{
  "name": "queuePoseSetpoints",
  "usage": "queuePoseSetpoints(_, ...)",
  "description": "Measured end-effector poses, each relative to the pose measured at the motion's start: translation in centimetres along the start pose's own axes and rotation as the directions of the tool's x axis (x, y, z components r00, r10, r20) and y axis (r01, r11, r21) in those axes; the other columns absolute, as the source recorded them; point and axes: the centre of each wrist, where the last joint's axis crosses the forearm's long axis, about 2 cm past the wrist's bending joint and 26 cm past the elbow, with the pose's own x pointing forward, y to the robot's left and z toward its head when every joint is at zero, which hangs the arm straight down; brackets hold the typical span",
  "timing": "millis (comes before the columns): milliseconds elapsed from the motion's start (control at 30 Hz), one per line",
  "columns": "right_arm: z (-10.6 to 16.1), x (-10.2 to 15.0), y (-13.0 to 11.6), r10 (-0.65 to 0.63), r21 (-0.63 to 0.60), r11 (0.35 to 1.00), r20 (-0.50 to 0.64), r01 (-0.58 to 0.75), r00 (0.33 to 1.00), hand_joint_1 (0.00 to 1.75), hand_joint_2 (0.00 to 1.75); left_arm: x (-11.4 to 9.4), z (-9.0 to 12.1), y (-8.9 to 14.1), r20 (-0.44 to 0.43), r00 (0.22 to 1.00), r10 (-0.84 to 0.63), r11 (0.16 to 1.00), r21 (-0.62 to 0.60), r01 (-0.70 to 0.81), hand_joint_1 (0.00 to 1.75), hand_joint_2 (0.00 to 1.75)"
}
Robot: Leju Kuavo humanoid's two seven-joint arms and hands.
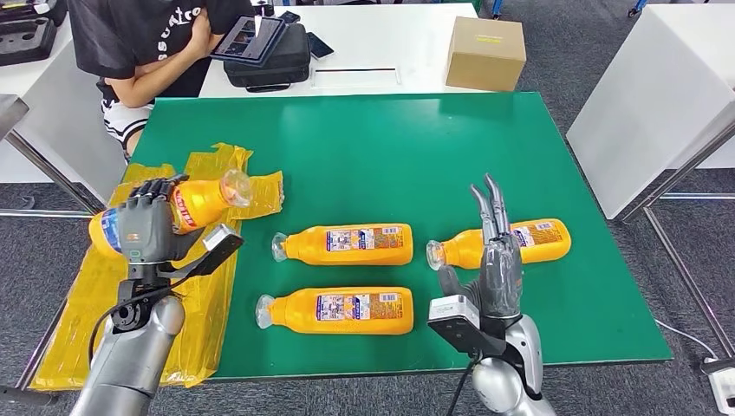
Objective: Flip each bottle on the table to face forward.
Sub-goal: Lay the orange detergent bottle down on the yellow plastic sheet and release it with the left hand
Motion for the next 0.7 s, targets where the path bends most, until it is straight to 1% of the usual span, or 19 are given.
queuePoseSetpoints(167, 0.2, -0.3, -0.2, -0.009, 0.029, 1.000, 0.005, 0.009, 1.000, 0.00, 0.00, -0.6, 0.1, -1.9, 0.059, 0.996, -0.071, 0.989, -0.125, 0.078, 1.75, 1.75)
queuePoseSetpoints(267, -0.1, -0.3, 0.0, -0.020, 0.053, 0.998, 0.010, 0.019, 1.000, 0.00, 0.00, -0.7, -0.3, -2.9, 0.068, 0.991, -0.111, 0.973, -0.197, 0.123, 1.75, 1.75)
queuePoseSetpoints(367, -0.6, -0.2, 0.3, -0.029, 0.072, 0.997, 0.015, 0.028, 0.999, 0.00, 0.00, -1.0, -1.2, -3.5, 0.062, 0.987, -0.145, 0.957, -0.246, 0.156, 1.75, 1.75)
queuePoseSetpoints(533, -1.0, -0.1, 0.7, -0.045, 0.099, 0.994, 0.017, 0.043, 0.999, 0.00, 0.00, -1.7, -2.9, -3.7, 0.037, 0.979, -0.200, 0.930, -0.308, 0.202, 1.75, 1.75)
queuePoseSetpoints(700, -1.2, -0.1, 1.0, -0.055, 0.115, 0.992, 0.018, 0.053, 0.998, 0.00, 0.00, -2.3, -4.4, -3.4, 0.028, 0.969, -0.244, 0.912, -0.334, 0.239, 1.75, 1.75)
